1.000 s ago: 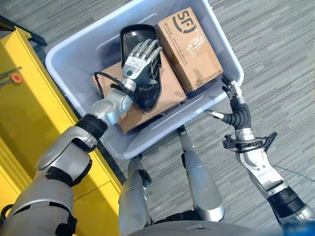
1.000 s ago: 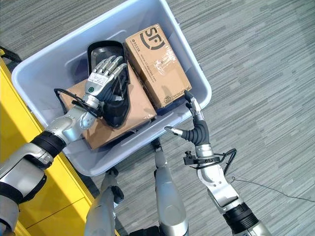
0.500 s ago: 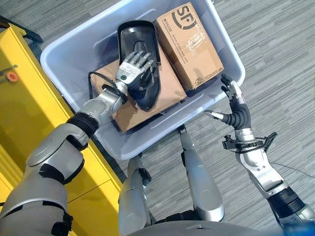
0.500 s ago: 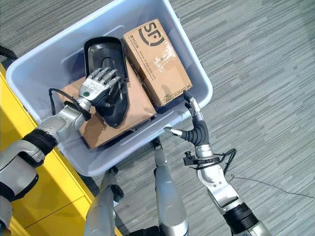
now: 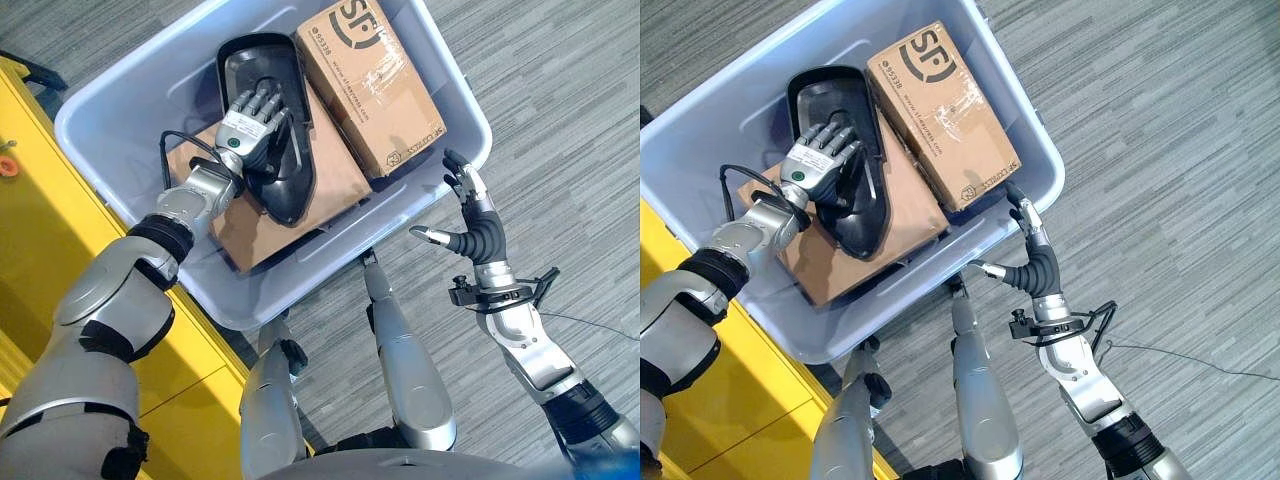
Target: Move parts from the plastic box to the shelf.
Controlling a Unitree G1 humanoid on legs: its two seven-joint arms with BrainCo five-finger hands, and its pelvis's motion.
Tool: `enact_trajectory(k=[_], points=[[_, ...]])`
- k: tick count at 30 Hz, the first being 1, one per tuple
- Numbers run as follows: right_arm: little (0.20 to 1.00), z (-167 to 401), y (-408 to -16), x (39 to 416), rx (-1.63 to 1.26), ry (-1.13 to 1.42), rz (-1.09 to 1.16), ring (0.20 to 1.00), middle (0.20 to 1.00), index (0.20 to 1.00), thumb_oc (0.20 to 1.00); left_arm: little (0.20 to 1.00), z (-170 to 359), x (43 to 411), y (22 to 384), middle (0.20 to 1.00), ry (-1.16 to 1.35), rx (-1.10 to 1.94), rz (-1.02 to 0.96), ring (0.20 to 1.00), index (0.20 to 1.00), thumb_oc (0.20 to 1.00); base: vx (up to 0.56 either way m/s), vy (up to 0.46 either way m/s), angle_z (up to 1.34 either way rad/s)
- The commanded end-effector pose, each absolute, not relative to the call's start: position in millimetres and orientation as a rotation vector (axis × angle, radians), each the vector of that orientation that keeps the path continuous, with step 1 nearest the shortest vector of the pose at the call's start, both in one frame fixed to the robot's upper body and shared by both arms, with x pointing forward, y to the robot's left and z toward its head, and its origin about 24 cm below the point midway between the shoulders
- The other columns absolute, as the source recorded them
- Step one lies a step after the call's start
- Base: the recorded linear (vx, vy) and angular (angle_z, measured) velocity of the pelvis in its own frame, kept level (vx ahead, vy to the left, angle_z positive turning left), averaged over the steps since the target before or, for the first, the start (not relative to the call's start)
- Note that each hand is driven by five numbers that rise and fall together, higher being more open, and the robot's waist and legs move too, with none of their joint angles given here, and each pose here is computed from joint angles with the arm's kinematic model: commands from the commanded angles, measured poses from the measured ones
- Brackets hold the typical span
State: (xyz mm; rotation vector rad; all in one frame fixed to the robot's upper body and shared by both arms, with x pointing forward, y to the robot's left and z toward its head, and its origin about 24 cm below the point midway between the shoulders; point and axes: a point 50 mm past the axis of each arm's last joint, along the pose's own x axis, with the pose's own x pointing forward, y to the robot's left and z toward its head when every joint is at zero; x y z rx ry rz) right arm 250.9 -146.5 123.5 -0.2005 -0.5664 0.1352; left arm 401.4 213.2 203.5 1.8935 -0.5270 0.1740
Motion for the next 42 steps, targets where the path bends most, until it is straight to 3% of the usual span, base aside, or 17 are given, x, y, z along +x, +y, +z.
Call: enact_trajectory(k=[1,9,11,13,14,16,27,33,42], points=[[1.0,144.6,-156.8,245.3,-0.172,-0.679,0.115,1.0,1.0,1.0,1.0,1.0,230.6,403.9,243.2,1.0,-0.412,1.924,0.318,1.0,1.0,1.0,0.01,0.011,-0.08],[1.0,136.5,-162.2,237.6,-0.132,-0.608,0.126,1.0,1.0,1.0,1.0,1.0,209.9,413.2,238.6,1.0,-0.158,1.822,0.187,1.0,1.0,1.0,0.01,-0.009,-0.02],[1.0,129.9,-163.8,236.1,-0.094,-0.556,0.147,1.0,1.0,1.0,1.0,1.0,181.2,412.7,241.4,1.0,0.01,1.665,0.13,1.0,1.0,1.0,0.0,-0.04,0.03],[1.0,128.7,-163.7,235.6,-0.088,-0.548,0.153,1.0,1.0,1.0,1.0,1.0,179.4,413.0,240.4,1.0,0.02,1.626,0.136,1.0,1.0,1.0,0.0,-0.013,0.04],[1.0,124.0,-163.5,235.7,-0.062,-0.518,0.15,1.0,1.0,1.0,1.0,1.0,162.0,409.0,249.3,1.0,0.121,1.339,0.174,1.0,1.0,1.0,0.0,0.0,0.0],[1.0,122.0,-162.8,233.2,-0.036,-0.507,0.159,1.0,1.0,1.0,1.0,1.0,159.8,408.6,251.7,1.0,0.148,1.233,0.209,1.0,1.0,1.0,0.0,0.0,0.0],[1.0,114.4,-155.8,232.8,0.004,-0.48,0.167,1.0,1.0,1.0,1.0,1.0,131.5,396.4,265.8,1.0,0.162,0.471,0.422,1.0,1.0,1.0,0.0,0.002,-0.01],[1.0,121.9,-150.1,240.2,-0.032,-0.516,0.147,1.0,1.0,1.0,1.0,1.0,104.2,390.6,251.5,1.0,0.158,-0.058,0.484,1.0,1.0,1.0,0.0,0.006,0.0],[1.0,126.3,-149.4,246.5,-0.072,-0.531,0.13,1.0,1.0,1.0,1.0,1.0,96.6,391.2,227.4,1.0,0.123,-0.134,0.421,1.0,1.0,1.0,0.0,0.0,0.0]])
